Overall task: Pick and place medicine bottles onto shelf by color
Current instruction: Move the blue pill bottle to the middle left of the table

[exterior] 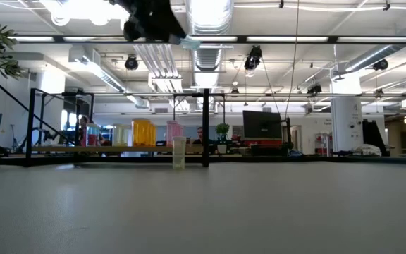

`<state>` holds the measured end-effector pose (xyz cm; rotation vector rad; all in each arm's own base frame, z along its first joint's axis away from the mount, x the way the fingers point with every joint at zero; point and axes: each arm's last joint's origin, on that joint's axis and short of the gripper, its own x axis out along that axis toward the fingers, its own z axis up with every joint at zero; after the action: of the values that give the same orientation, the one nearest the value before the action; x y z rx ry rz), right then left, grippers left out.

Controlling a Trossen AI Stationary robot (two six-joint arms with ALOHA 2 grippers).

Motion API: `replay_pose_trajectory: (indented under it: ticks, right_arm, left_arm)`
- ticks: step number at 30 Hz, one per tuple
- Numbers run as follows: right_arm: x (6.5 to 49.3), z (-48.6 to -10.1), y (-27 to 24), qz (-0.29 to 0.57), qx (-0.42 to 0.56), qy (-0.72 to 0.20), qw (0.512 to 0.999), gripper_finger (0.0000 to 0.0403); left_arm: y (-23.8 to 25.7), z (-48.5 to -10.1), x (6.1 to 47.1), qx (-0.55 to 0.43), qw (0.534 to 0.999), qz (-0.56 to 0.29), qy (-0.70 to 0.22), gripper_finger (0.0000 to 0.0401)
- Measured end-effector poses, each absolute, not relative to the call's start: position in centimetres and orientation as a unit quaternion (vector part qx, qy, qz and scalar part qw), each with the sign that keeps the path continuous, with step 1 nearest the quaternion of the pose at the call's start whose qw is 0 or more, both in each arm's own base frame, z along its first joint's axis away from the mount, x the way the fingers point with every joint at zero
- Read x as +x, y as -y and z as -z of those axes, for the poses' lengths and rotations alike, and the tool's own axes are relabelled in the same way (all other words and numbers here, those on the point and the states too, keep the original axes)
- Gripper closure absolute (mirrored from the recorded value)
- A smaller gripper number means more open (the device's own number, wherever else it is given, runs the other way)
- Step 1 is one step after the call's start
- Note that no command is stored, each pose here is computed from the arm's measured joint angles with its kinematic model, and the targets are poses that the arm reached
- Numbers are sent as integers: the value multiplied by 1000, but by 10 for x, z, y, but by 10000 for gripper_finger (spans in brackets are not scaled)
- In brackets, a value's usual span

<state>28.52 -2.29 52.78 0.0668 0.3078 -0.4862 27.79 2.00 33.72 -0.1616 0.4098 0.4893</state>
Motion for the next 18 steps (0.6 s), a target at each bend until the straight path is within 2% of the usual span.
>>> replay_pose_trajectory:
  ticks: [8, 13, 18]
  right_arm:
    - [285, -525, 23, 242, 39, -162, 956, 154]
    - [285, -525, 23, 243, 47, -160, 956, 154]
    - [285, -525, 23, 243, 48, -160, 955, 154]
  left_arm:
    - [-37, -336, 254, -191, 891, -194, -363, 296]
    - [-37, -325, 232, -219, 825, -188, -487, 296]
    - [-33, -311, 206, -225, 737, -193, -608, 296]
